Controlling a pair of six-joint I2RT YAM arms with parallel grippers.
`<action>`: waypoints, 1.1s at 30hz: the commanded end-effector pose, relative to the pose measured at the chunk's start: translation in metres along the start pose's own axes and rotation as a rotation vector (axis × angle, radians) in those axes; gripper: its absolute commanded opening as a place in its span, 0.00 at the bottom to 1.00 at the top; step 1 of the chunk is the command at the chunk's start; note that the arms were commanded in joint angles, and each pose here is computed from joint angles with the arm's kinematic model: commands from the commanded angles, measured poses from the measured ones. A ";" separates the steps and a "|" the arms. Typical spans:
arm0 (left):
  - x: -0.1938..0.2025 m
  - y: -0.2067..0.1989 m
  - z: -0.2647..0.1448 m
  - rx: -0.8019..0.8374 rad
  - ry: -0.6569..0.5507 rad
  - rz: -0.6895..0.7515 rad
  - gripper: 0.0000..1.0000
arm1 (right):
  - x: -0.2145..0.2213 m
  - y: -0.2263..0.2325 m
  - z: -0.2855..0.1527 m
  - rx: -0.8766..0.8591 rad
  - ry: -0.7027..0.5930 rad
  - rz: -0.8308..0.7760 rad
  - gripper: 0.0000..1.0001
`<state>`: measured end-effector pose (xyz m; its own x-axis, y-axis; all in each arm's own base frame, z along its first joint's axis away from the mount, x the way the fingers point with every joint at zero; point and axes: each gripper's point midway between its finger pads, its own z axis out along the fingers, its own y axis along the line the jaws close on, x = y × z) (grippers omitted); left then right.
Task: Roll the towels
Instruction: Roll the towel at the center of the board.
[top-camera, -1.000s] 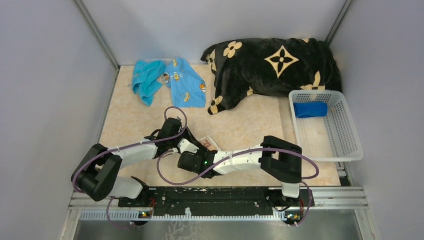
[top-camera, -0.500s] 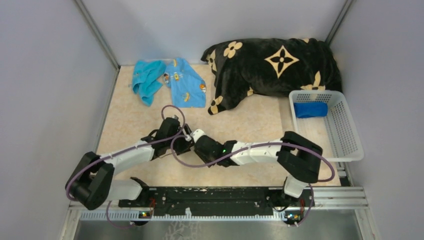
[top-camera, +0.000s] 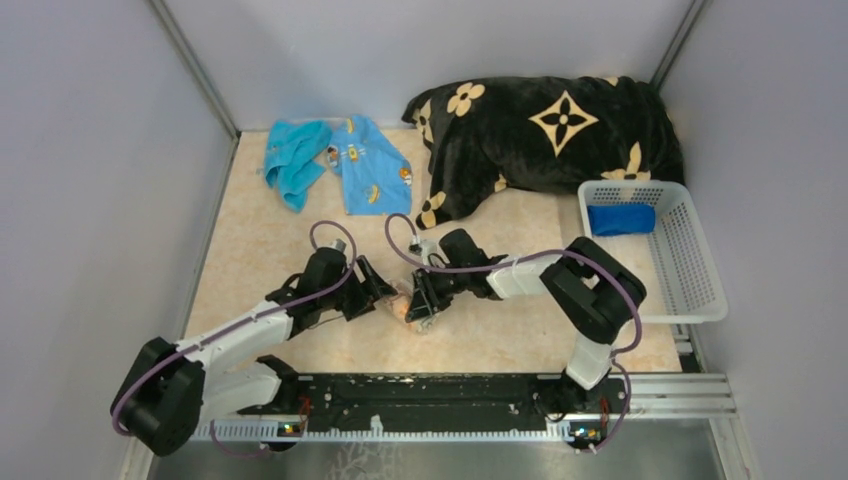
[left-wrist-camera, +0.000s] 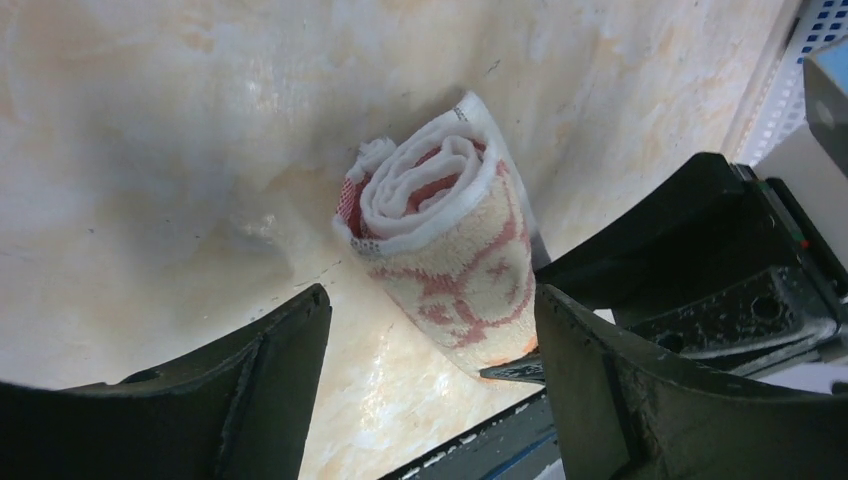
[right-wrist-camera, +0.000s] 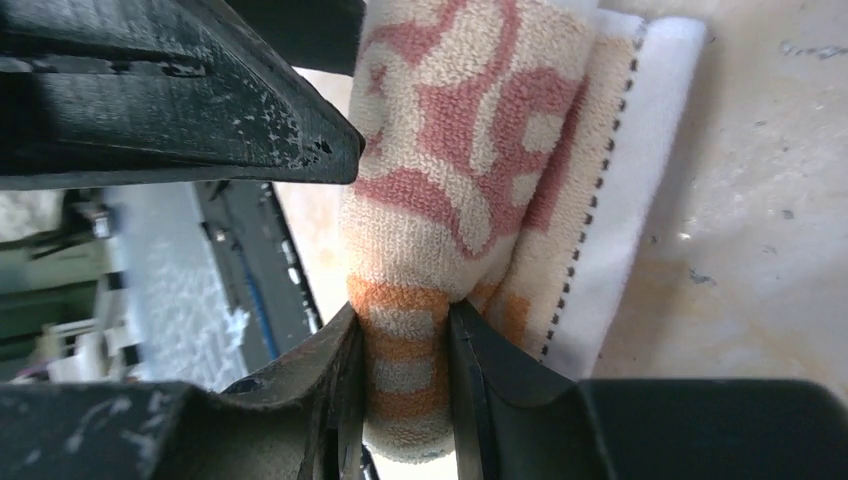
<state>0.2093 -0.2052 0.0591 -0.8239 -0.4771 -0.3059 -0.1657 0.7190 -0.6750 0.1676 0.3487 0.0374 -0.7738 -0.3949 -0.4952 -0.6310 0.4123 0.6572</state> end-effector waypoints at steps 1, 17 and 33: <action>0.007 -0.012 0.006 0.061 0.050 -0.039 0.80 | 0.033 0.012 -0.001 -0.227 0.105 0.182 0.30; 0.021 0.024 0.033 -0.078 0.116 -0.049 0.58 | 0.032 -0.024 0.003 -0.177 0.084 0.352 0.37; 0.025 0.056 0.041 -0.281 0.202 0.090 0.55 | -0.043 0.008 -0.074 0.698 -0.073 -0.368 0.70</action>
<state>0.2253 -0.2346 0.0275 -0.9000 -0.3792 -0.2150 -0.1661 0.7544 -0.6350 0.1691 0.3333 0.0807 -0.6703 -0.4519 -0.5886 -0.7153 0.6046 0.3504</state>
